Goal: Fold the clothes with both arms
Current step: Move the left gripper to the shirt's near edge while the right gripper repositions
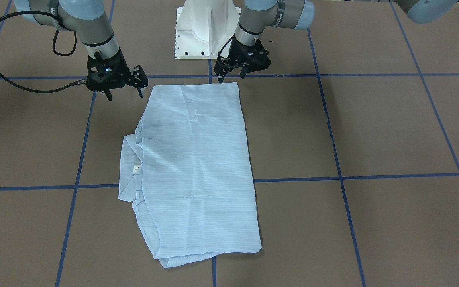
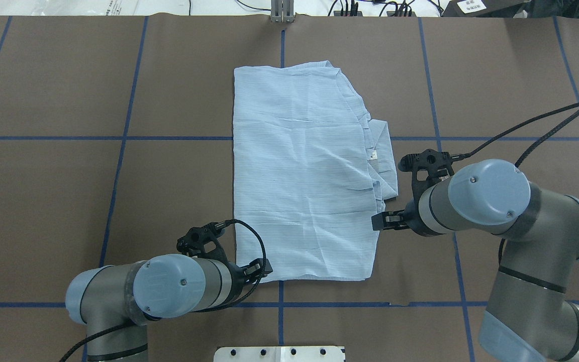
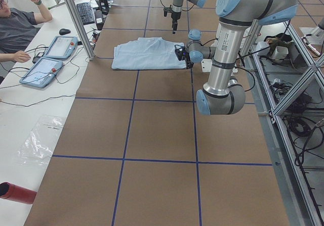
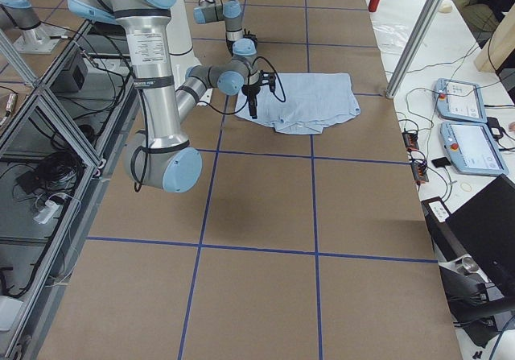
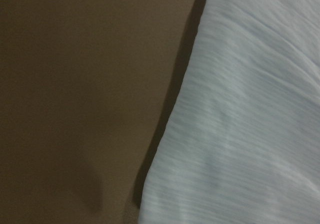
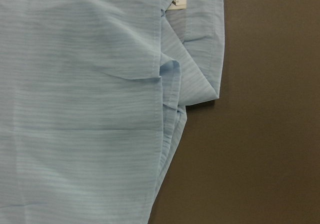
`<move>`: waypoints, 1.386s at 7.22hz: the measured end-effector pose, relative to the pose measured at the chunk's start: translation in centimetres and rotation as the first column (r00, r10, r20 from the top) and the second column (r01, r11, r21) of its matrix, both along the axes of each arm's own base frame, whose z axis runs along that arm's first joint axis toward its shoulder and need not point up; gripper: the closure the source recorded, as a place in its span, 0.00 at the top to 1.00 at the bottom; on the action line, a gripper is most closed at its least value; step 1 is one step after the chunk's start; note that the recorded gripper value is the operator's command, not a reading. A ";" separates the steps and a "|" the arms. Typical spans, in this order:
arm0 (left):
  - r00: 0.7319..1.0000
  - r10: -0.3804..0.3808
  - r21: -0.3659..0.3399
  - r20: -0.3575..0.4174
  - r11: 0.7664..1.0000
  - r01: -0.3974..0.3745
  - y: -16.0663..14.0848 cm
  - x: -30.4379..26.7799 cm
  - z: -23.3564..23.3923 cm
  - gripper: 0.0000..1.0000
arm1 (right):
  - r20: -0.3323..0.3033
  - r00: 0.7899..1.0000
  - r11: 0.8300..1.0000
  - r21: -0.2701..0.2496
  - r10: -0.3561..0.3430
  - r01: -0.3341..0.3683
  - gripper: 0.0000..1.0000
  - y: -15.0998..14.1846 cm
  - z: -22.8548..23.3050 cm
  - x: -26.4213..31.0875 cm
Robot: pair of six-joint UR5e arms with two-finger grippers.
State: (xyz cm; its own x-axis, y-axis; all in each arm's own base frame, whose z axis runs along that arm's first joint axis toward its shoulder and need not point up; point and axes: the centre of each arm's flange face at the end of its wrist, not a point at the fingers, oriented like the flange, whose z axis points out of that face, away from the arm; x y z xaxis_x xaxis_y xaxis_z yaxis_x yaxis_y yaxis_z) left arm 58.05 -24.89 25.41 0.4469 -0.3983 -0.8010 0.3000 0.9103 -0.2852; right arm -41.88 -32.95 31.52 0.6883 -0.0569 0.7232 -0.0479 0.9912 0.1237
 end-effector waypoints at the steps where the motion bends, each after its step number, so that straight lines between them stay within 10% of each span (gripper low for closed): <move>1: 1.000 -0.001 0.000 0.004 1.000 0.001 -0.1 0.1 0.1 0.65 | 0.005 1.000 1.000 -0.005 0.003 -0.003 1.00 0.2 -0.2 -0.1; 10: 1.000 -0.003 0.001 0.010 1.000 0.003 -0.5 0.7 0.2 0.43 | 0.008 1.000 1.000 -0.010 0.005 -0.005 1.00 0.4 -0.2 -0.1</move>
State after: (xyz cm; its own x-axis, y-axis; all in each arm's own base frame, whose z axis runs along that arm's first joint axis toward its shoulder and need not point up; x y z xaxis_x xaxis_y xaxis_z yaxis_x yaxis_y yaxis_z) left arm 58.80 -25.44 25.59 0.4534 -0.3989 -0.7970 0.3059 0.9096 -0.2812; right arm -41.98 -32.58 31.28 0.6830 -0.0467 0.7289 -0.0534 0.9921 0.1136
